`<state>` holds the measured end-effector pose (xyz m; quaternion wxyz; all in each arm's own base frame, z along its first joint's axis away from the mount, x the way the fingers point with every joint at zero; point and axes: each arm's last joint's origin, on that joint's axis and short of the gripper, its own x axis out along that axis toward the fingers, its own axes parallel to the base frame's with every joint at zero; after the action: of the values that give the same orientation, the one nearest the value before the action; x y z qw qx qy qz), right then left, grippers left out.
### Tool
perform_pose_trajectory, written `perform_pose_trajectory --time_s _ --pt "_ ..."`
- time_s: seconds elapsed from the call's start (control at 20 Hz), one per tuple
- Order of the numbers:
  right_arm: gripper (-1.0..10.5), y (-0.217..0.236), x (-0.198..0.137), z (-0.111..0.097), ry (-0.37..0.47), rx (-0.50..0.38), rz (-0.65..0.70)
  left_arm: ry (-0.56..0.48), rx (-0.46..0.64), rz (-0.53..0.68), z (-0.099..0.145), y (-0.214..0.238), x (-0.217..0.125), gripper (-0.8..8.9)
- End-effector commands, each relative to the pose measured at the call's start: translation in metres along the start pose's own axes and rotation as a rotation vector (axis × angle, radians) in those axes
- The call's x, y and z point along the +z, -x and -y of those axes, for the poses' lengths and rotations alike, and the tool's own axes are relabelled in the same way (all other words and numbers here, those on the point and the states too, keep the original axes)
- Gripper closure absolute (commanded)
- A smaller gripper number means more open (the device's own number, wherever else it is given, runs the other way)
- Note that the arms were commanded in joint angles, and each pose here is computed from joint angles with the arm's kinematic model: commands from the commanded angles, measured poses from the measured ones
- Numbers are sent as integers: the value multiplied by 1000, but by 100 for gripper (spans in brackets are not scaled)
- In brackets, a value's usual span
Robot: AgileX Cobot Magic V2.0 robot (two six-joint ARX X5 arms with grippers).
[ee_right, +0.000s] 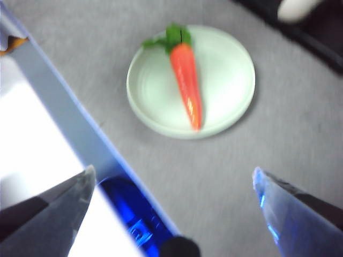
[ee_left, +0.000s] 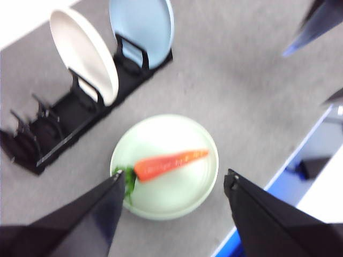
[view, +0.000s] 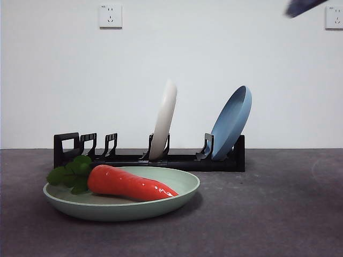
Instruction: Take the green plate from the plate rack,put the plate on the table,take the carrot from the table,put the carrot in the plate
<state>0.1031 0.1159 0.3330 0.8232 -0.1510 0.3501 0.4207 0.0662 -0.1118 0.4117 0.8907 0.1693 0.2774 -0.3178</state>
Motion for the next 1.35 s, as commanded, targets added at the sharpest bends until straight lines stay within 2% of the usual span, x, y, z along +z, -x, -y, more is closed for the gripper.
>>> perform_pose_trajectory --time_s 0.05,0.15,0.35,1.35 --pt "542 7 -7 -2 -59 4 -13 -3 -1 -24 0 0 -3 506" --pt "684 12 -11 -2 -77 4 -28 -10 -27 -50 0 0 -5 577" --pt "957 15 -16 -3 -80 3 -56 -16 -71 -77 1 0 -7 837" --pt "942 16 -17 -3 -83 -1 -58 -17 -63 -74 1 0 -7 816"
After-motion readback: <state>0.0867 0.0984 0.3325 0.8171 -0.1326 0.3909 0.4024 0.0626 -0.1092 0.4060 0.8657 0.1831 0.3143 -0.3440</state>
